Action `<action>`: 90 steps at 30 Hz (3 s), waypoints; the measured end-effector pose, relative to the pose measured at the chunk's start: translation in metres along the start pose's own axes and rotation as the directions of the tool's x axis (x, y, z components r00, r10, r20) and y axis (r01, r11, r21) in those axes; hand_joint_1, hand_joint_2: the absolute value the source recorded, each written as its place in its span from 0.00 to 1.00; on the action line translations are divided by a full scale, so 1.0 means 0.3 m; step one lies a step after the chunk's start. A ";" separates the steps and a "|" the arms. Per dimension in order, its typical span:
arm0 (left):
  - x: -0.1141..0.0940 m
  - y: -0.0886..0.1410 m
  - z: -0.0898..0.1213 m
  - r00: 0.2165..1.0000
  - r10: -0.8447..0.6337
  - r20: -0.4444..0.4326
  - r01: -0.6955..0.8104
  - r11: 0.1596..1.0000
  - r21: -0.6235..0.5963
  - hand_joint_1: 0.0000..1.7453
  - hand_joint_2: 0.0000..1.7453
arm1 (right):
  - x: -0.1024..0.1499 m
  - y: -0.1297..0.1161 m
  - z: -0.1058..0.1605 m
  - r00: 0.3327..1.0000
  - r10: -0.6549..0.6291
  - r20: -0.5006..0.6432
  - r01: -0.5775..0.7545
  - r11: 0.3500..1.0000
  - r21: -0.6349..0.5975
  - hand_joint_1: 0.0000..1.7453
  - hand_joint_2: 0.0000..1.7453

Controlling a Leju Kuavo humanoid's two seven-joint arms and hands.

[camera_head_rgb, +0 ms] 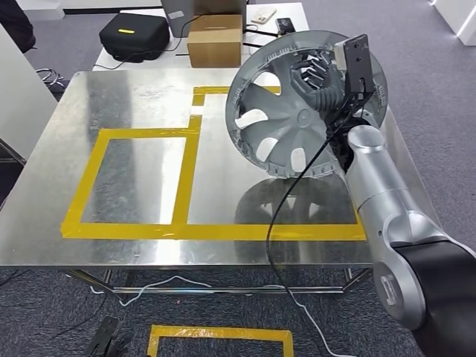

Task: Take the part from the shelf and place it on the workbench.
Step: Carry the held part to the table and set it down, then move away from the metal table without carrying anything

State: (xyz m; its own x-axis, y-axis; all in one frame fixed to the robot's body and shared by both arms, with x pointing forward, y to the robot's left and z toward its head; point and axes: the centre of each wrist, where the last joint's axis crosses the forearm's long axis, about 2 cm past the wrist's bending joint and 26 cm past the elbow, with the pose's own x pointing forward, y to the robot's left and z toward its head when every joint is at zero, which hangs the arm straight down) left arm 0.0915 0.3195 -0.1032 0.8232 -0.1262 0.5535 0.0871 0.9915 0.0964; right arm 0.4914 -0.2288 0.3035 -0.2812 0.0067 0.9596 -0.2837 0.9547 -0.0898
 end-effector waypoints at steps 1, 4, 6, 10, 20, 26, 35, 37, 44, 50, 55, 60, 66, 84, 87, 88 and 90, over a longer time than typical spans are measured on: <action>-0.001 -0.001 0.000 1.000 0.000 -0.001 0.000 1.000 -0.001 0.00 1.00 | -0.006 0.002 0.002 1.000 -0.005 -0.006 0.005 1.000 -0.006 1.00 1.00; -0.002 -0.005 0.001 1.000 0.000 -0.005 0.000 1.000 -0.003 0.00 1.00 | -0.015 0.001 0.003 1.000 -0.014 -0.022 0.013 1.000 -0.019 1.00 1.00; -0.001 -0.007 0.001 1.000 0.002 -0.005 -0.002 1.000 -0.004 0.00 1.00 | -0.018 0.000 0.003 0.999 -0.021 -0.035 0.020 0.999 -0.030 1.00 1.00; 0.000 -0.011 0.001 1.000 0.007 -0.004 -0.007 1.000 -0.007 0.00 1.00 | -0.026 -0.003 0.005 0.998 -0.031 -0.056 0.028 0.999 -0.045 1.00 1.00; -0.001 -0.012 0.001 0.999 0.007 0.042 -0.005 1.000 -0.028 0.00 1.00 | -0.077 -0.048 0.038 0.993 -0.044 -0.107 0.036 0.997 -0.074 0.00 0.00; 0.004 -0.013 -0.001 0.999 -0.016 0.044 0.017 0.999 -0.027 0.00 0.00 | -0.077 -0.064 0.041 0.993 -0.041 -0.109 0.032 0.996 -0.083 0.00 0.00; -0.003 -0.019 0.002 0.999 -0.009 0.042 0.010 1.000 -0.014 0.00 0.00 | -0.106 -0.061 0.078 1.000 -0.011 0.024 0.014 0.991 -0.131 0.00 0.00; -0.004 -0.021 0.002 0.999 -0.001 0.047 0.001 1.000 -0.013 0.00 0.00 | -0.086 -0.057 0.082 0.997 0.012 0.082 -0.001 0.990 -0.141 0.00 0.00; -0.043 -0.035 0.020 0.994 0.064 0.092 -0.063 0.998 -0.012 0.00 0.00 | -0.008 -0.049 0.234 0.881 0.288 0.376 -0.189 0.942 -0.278 0.00 0.00; -0.150 -0.046 0.072 0.983 0.146 0.114 -0.149 0.989 0.021 0.00 0.00 | 0.020 -0.054 0.665 0.666 0.573 0.478 -0.290 0.789 -0.541 0.00 0.25; -0.176 -0.050 0.086 0.970 0.210 0.123 -0.218 0.974 0.060 0.00 0.00 | 0.029 -0.050 1.042 0.492 0.784 0.379 -0.344 0.575 -0.742 0.00 1.00; -0.201 -0.057 0.101 0.959 0.256 0.122 -0.267 0.960 0.088 0.00 0.00 | 0.055 -0.028 1.305 0.487 0.842 0.230 -0.433 0.461 -0.775 0.00 1.00; -0.204 -0.062 0.103 0.950 0.281 0.136 -0.296 0.949 0.109 0.00 0.00 | 0.060 -0.005 1.416 0.522 0.846 0.114 -0.511 0.416 -0.752 0.00 0.00; -0.215 -0.085 0.111 0.939 0.318 0.131 -0.335 0.932 0.138 0.00 0.00 | -0.334 -0.120 1.754 0.457 0.548 -0.701 -0.886 0.217 -0.409 0.00 0.50; -0.218 -0.087 0.113 0.941 0.316 0.124 -0.332 0.933 0.141 0.00 0.00 | -0.487 -0.094 1.883 0.297 0.339 -0.893 -0.941 0.262 -0.214 0.00 1.00; -0.221 -0.086 0.115 0.941 0.316 0.120 -0.331 0.933 0.143 0.00 0.00 | -0.533 -0.069 1.920 0.235 0.251 -0.939 -0.942 0.298 -0.156 0.00 0.75; -0.224 -0.086 0.117 0.943 0.314 0.112 -0.328 0.934 0.143 0.00 0.00 | -0.616 -0.006 1.970 0.119 0.082 -0.990 -0.918 0.388 -0.078 0.00 0.25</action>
State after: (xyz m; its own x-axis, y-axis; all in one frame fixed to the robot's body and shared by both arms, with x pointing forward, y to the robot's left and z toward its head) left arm 0.0142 0.3013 -0.1139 0.7408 0.1891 0.6445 -0.2691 0.9627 0.0269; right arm 0.0021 -0.4076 -0.0312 0.8505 0.3736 0.3702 0.2194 0.3876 -0.8953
